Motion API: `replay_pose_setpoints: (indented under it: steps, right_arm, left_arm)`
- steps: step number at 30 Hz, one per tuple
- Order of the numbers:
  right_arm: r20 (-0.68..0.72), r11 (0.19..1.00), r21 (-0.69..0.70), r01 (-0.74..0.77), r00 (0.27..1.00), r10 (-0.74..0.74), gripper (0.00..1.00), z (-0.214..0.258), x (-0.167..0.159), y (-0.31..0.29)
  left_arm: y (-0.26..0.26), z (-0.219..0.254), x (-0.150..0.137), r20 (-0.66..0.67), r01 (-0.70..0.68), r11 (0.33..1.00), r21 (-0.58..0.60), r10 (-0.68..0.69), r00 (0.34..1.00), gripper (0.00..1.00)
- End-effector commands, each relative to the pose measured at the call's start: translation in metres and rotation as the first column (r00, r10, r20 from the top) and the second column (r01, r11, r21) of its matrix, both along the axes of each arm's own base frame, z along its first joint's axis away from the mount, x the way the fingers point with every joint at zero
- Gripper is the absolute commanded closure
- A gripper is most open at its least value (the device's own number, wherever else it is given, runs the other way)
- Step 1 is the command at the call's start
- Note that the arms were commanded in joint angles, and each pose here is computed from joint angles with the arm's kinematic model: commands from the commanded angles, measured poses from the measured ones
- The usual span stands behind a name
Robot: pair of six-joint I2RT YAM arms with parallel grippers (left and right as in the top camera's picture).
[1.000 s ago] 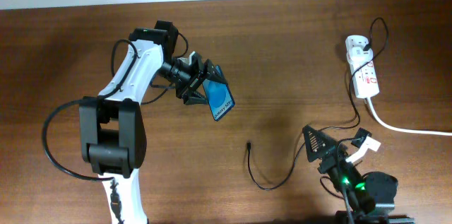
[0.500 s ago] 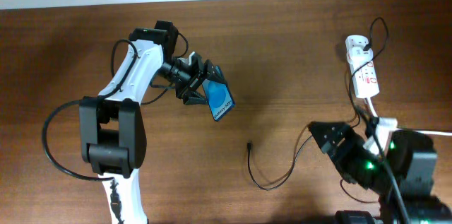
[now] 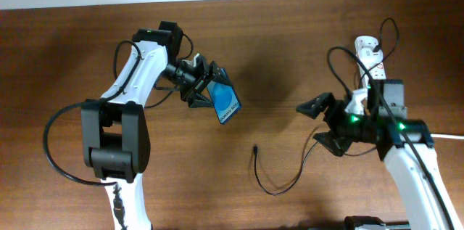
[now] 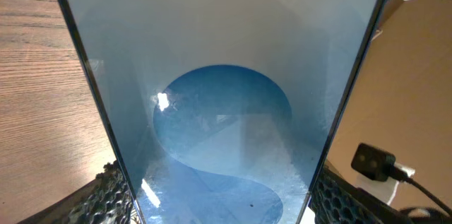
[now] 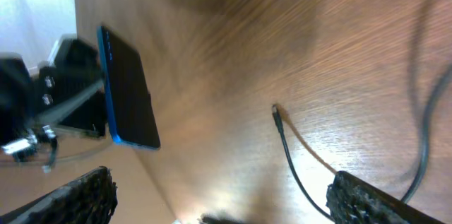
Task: Plug charger to phone and switch on socket
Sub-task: 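Move the right gripper toward the phone held by the left gripper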
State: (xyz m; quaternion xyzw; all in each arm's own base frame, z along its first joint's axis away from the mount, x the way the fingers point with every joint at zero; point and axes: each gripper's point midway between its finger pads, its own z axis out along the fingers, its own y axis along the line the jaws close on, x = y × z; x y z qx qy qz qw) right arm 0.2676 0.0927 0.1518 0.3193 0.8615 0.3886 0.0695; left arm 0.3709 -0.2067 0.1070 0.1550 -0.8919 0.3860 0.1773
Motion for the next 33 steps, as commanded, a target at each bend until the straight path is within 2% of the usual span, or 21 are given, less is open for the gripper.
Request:
replay_pose_setpoints:
  steps: [1, 4, 6, 8, 13, 15, 17, 20, 27, 33]
  right_arm:
    - [0.090, 0.980, -0.052, -0.194, 0.976, 0.198, 0.04, 0.003, -0.009, 0.031]
    - [0.113, 0.928, -0.255, -0.271, 0.945, 0.307, 0.06, -0.006, -0.019, 0.059]
    - [0.125, 0.888, -0.401, -0.225, 0.947, 0.296, 0.05, -0.012, -0.018, 0.063]
    - [0.161, 0.863, -0.473, -0.177, 0.946, 0.282, 0.01, -0.012, -0.015, 0.071]
    - [0.346, 0.872, -0.474, -0.121, 0.885, 0.311, 0.01, 0.014, 0.011, 0.094]
    - [0.446, 0.867, -0.478, -0.139, 0.812, 0.376, 0.01, 0.030, 0.021, 0.114]
    - [0.495, 0.867, -0.481, -0.130, 0.775, 0.392, 0.02, 0.037, 0.026, 0.127]
    - [0.516, 0.857, -0.507, -0.089, 0.765, 0.385, 0.02, 0.036, 0.032, 0.131]
    - [0.550, 0.877, -0.474, -0.071, 0.755, 0.358, 0.02, 0.041, 0.045, 0.134]
    - [0.570, 0.840, -0.539, 0.062, 0.761, 0.310, 0.02, 0.044, 0.059, 0.112]
  left_arm:
    - [-0.004, 0.006, 0.004, -0.002, -0.009, 1.000, -0.026, 0.009, 1.000, 0.48]
    - [-0.004, 0.006, 0.004, -0.001, -0.009, 1.000, -0.026, 0.009, 1.000, 0.48]
    - [-0.004, 0.006, 0.004, -0.001, -0.009, 1.000, -0.026, 0.009, 1.000, 0.48]
    - [-0.004, 0.006, 0.003, -0.002, -0.009, 1.000, -0.026, 0.009, 1.000, 0.48]
    - [-0.004, 0.006, 0.003, -0.005, -0.009, 1.000, -0.026, 0.009, 1.000, 0.48]
    - [-0.004, 0.006, 0.003, -0.004, -0.009, 1.000, -0.026, 0.009, 1.000, 0.48]
    - [-0.004, 0.007, 0.003, -0.007, -0.009, 1.000, -0.025, 0.009, 1.000, 0.49]
    - [-0.003, 0.007, 0.002, -0.011, -0.009, 1.000, -0.024, 0.009, 1.000, 0.49]
    - [-0.003, 0.007, 0.001, -0.008, -0.001, 1.000, -0.025, 0.001, 1.000, 0.49]
    - [-0.003, 0.007, 0.000, -0.014, -0.002, 1.000, -0.025, 0.001, 1.000, 0.48]
